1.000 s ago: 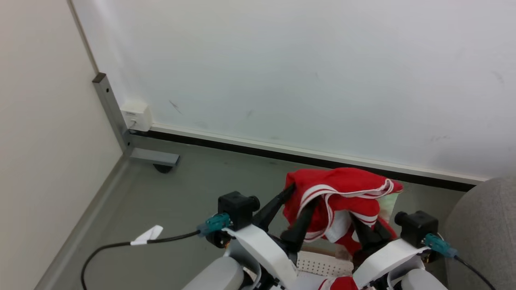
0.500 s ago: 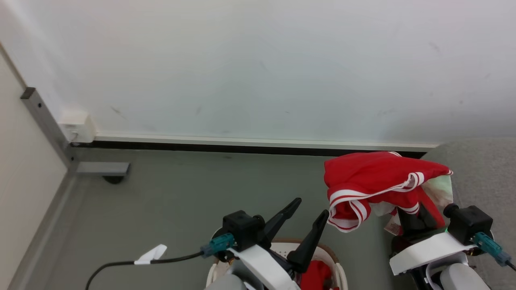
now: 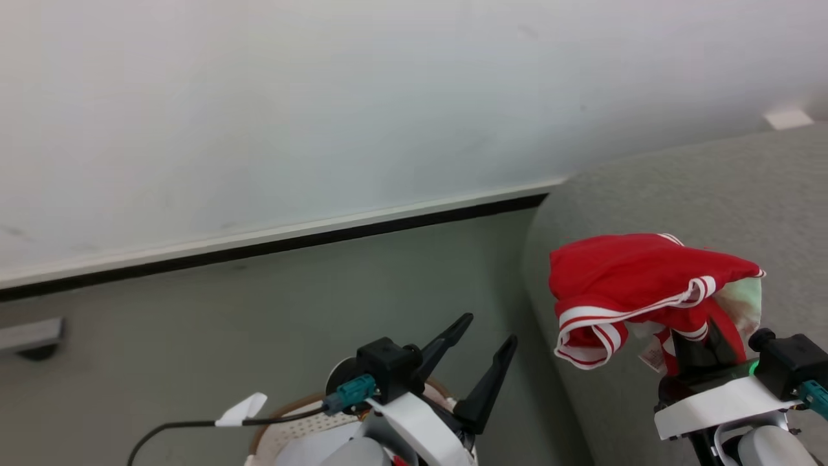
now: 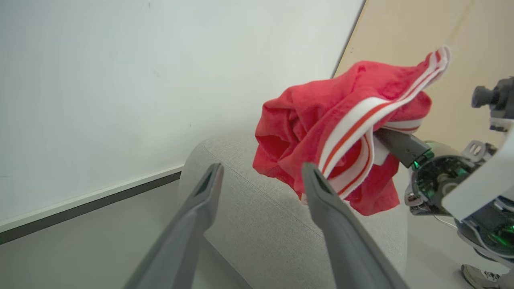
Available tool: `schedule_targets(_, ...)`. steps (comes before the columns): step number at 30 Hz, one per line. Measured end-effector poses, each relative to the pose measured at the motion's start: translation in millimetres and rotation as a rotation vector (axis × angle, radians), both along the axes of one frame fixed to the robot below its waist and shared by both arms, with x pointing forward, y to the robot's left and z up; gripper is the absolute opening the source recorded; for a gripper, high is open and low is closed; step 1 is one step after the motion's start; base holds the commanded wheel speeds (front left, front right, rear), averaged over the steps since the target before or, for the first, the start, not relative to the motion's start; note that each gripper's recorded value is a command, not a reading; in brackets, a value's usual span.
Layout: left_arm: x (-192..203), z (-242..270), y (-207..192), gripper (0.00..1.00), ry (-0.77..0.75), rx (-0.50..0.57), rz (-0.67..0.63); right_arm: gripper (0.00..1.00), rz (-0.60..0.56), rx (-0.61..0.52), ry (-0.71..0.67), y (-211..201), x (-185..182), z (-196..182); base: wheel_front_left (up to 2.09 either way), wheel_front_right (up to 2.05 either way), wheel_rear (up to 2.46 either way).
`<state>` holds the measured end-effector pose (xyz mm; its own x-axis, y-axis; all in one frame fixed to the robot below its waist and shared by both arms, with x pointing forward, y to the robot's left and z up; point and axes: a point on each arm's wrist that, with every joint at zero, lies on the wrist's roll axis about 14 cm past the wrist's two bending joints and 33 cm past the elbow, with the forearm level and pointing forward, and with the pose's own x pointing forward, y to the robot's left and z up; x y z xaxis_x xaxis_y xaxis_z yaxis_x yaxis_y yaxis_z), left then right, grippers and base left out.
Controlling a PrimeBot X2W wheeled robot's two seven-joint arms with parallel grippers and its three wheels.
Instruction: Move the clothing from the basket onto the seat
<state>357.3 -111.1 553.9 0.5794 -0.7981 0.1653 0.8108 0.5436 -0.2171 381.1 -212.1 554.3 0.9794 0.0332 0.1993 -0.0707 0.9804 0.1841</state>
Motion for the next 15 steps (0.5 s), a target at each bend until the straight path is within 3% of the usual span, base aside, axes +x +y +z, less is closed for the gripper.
schedule_targets(9,-16.6,-3.8,-39.8,1.00,-0.016,0.019,-0.126,0.00,-0.166,-0.027,-0.022,-55.9,-39.9,7.8,0.00,0.00,0.00)
schedule_targets(15,-21.2,-8.6,-50.1,1.00,-0.011,0.026,-0.159,0.00,-0.209,-0.029,-0.018,-68.5,-51.6,6.2,0.00,0.00,0.00)
